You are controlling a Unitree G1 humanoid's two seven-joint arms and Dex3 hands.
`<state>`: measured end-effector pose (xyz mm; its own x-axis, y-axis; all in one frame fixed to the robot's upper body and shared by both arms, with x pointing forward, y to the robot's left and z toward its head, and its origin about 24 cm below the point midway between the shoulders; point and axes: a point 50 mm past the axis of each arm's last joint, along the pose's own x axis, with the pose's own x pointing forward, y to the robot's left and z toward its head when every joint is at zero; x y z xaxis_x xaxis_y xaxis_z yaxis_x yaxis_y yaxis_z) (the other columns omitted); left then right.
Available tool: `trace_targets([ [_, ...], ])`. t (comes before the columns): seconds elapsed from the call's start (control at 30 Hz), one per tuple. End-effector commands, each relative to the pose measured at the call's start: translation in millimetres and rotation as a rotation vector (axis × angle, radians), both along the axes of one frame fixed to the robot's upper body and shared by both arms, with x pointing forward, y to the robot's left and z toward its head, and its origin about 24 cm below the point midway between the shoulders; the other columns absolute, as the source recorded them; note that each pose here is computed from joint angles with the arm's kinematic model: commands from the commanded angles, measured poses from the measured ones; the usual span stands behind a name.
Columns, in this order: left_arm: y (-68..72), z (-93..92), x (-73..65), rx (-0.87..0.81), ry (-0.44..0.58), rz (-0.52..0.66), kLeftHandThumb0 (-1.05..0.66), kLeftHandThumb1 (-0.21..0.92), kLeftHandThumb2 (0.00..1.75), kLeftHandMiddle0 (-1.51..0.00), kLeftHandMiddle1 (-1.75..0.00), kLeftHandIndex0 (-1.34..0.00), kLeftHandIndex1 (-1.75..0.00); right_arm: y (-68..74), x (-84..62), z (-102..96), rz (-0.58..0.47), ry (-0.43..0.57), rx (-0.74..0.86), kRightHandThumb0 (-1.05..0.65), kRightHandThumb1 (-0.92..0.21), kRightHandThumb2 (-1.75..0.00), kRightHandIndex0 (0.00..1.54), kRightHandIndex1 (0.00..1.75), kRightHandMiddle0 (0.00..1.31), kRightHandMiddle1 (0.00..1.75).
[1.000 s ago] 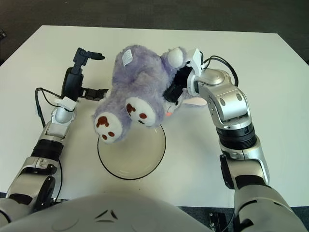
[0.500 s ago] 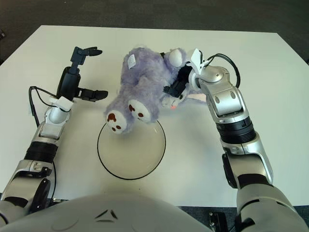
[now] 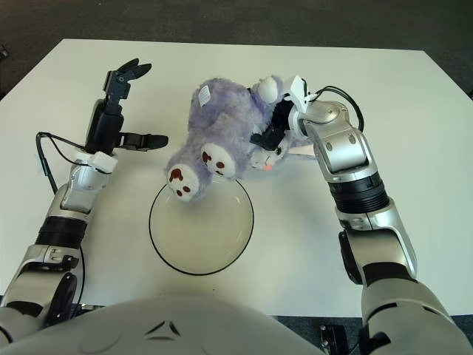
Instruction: Put the doll into the plate.
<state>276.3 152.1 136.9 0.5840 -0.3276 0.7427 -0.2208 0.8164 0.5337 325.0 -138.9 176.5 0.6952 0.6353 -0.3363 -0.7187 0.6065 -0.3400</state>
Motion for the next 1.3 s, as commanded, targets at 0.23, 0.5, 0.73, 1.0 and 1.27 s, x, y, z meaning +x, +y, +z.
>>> trace_targets([
  [0.23, -11.4, 5.9, -5.6, 0.075, -0.155, -0.025, -0.97, 0.80, 0.33, -0.01, -0.11, 0.00, -0.47, 2.0, 4.1, -7.2, 0.064, 0.203, -0.036, 0.55, -0.12, -1.55, 0.77, 1.75, 0.96, 1.75],
  [0.5, -21.8, 8.9, -8.6, 0.102, -0.236, -0.074, -0.95, 0.88, 0.35, 0.00, -0.01, 0.00, -0.46, 4.6, 4.7, -4.9, 0.075, 0.314, -0.063, 0.54, -0.15, -1.52, 0.75, 1.75, 0.88, 1.75],
  [0.73, -29.1, 11.0, -8.7, 0.123, -0.254, -0.114, -0.97, 0.92, 0.45, 0.00, 0.00, 0.00, -0.48, 7.9, 9.1, -5.2, 0.123, 0.418, -0.071, 0.51, -0.21, -1.44, 0.69, 1.75, 0.76, 1.75],
  [1.0, -42.4, 12.4, -12.2, 0.162, -0.309, -0.140, -1.00, 0.92, 0.54, 0.00, 0.00, 0.00, -0.38, 10.4, 17.6, -8.3, 0.113, 0.438, -0.145, 0.48, -0.28, -1.35, 0.63, 1.74, 0.53, 1.75],
  [1.27, -55.5, 13.9, -21.9, 0.122, -0.284, -0.260, -0.98, 0.92, 0.54, -0.01, 0.00, 0.00, -0.30, 9.5, 19.1, -12.0, 0.105, 0.423, -0.175, 0.02, -0.31, -1.21, 0.79, 1.37, 0.42, 1.75],
])
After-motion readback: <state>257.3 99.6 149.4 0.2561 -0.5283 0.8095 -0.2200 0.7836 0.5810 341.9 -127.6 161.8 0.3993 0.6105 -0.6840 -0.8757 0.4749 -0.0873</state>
